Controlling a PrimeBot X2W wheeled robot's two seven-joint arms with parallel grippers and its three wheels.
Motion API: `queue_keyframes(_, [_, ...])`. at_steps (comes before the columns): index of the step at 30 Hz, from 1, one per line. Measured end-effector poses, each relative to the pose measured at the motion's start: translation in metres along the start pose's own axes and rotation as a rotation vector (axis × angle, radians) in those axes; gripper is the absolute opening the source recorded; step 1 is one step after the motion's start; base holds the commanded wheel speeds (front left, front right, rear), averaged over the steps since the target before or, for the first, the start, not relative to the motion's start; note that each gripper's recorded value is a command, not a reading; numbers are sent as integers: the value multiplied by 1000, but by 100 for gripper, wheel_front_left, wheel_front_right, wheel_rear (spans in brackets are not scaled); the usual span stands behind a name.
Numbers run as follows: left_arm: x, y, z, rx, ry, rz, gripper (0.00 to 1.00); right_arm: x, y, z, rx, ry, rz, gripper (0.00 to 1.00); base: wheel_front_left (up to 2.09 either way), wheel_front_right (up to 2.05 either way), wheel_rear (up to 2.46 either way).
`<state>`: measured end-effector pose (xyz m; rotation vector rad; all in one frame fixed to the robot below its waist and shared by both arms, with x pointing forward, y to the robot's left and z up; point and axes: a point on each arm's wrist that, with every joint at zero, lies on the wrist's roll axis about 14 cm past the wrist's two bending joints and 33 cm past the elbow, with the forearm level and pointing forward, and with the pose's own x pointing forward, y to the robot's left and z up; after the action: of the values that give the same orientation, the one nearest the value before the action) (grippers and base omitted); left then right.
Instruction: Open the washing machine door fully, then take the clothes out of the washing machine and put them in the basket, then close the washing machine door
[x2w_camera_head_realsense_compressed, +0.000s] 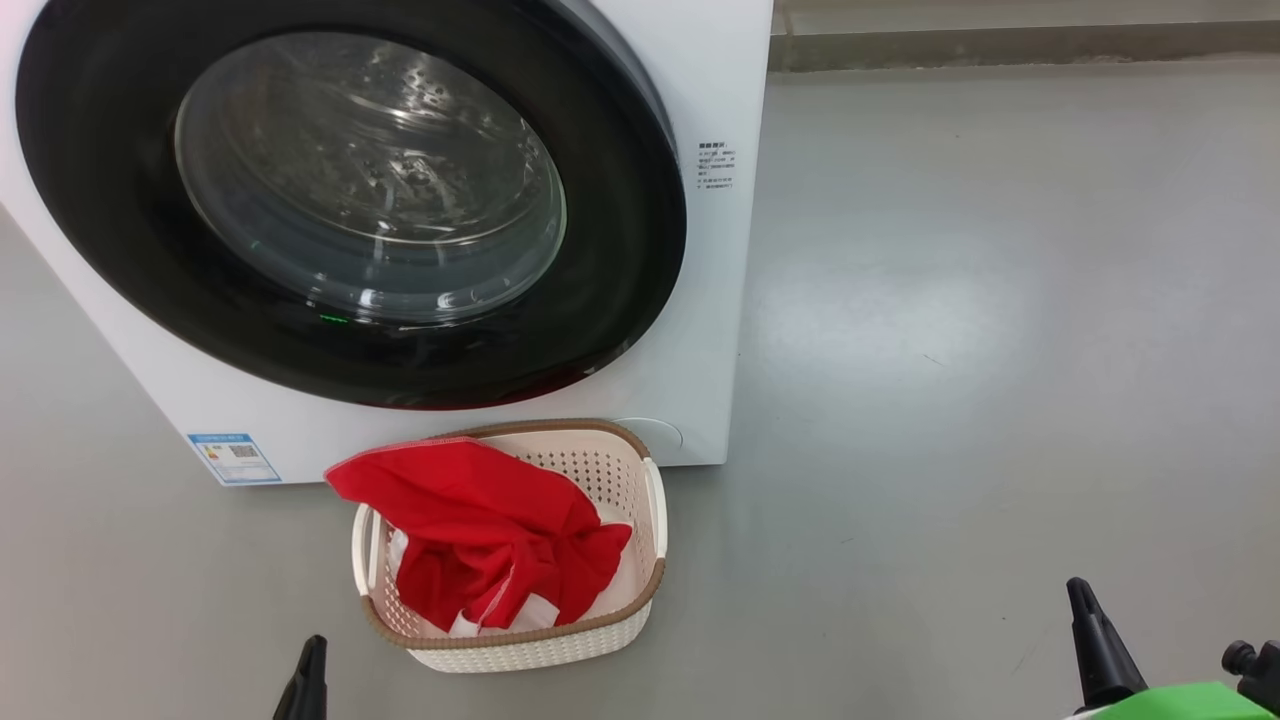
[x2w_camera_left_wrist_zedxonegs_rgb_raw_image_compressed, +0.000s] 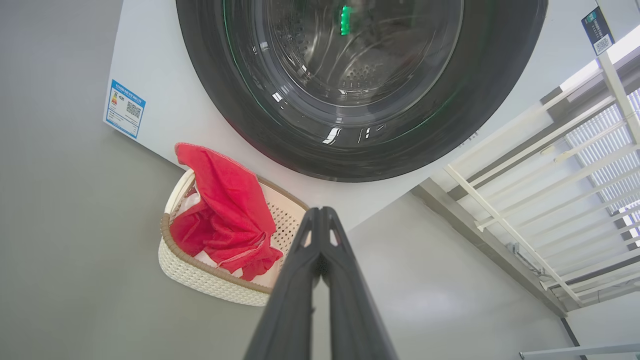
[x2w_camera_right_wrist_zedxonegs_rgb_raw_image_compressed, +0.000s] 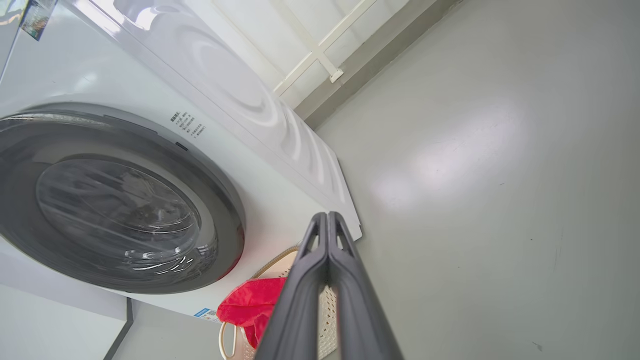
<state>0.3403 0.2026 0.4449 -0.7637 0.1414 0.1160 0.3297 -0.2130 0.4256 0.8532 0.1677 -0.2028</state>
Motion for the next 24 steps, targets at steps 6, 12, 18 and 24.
queue_keyframes(6, [5,-4,3,-62,-3,-8,0,4,6,3,60,-5,12,0,0,0,0])
queue_keyframes(12, [5,-4,3,-112,2,-5,0,4,5,3,109,-1,8,0,0,0,0])
queue_keyframes(18, [9,-8,3,-192,6,-10,0,10,13,8,178,-3,29,0,0,0,0])
queue_keyframes(24, [10,-11,3,-261,11,-13,0,12,16,9,234,0,35,0,0,0,0])
